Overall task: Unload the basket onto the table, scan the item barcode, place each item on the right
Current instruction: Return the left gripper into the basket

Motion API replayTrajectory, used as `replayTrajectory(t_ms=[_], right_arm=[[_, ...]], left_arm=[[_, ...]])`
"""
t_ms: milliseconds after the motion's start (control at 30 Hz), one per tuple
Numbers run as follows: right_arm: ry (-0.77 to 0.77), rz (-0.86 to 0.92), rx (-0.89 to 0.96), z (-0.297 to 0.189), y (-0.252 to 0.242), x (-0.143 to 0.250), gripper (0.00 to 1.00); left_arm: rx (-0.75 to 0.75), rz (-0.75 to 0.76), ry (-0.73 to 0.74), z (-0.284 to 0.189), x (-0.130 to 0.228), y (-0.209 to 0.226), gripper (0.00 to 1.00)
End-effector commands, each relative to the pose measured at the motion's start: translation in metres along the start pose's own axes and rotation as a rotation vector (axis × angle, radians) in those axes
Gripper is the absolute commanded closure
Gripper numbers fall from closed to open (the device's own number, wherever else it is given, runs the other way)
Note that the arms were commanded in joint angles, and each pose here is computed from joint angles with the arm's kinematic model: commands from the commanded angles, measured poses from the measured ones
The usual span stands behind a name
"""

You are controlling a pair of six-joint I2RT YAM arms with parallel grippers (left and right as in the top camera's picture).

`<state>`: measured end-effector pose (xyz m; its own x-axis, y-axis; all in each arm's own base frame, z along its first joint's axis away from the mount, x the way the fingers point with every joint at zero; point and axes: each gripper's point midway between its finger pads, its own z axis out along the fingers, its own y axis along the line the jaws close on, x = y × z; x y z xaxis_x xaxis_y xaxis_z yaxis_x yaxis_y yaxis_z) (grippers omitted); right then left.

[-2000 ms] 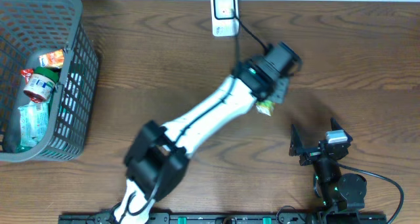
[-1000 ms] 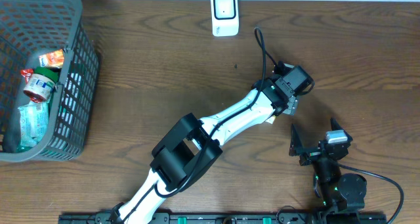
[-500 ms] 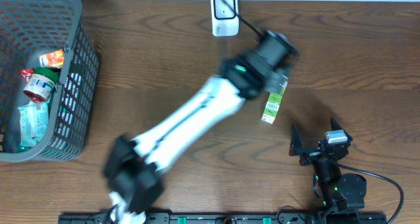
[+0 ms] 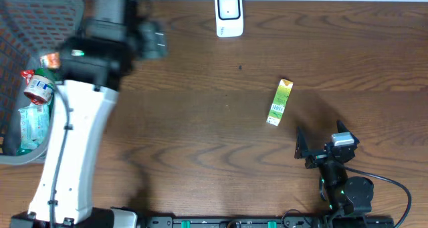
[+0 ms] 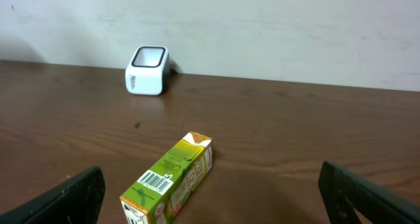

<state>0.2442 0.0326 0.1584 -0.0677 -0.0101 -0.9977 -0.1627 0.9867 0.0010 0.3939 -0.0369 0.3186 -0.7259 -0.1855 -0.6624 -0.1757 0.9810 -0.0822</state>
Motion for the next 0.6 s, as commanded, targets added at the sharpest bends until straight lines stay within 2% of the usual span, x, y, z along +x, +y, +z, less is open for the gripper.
replayTrajectory(t_ms=[0,267,567], right_arm=[[-0.001,0.016,-0.006,0.0,0.001,0.0,0.01],[-0.001,0.016,-0.006,0.0,0.001,0.0,0.01],[-0.001,0.016,-0.006,0.0,0.001,0.0,0.01]], left_arm=[[-0.064,-0.075,-0.025,-0.005,-0.013,0.045,0.17],[-0.25,-0.276,-0.043,-0.008,-0.021,0.154,0.17],[-0.399,-0.435,0.027,0.015,-0.002,0.245,0.16]])
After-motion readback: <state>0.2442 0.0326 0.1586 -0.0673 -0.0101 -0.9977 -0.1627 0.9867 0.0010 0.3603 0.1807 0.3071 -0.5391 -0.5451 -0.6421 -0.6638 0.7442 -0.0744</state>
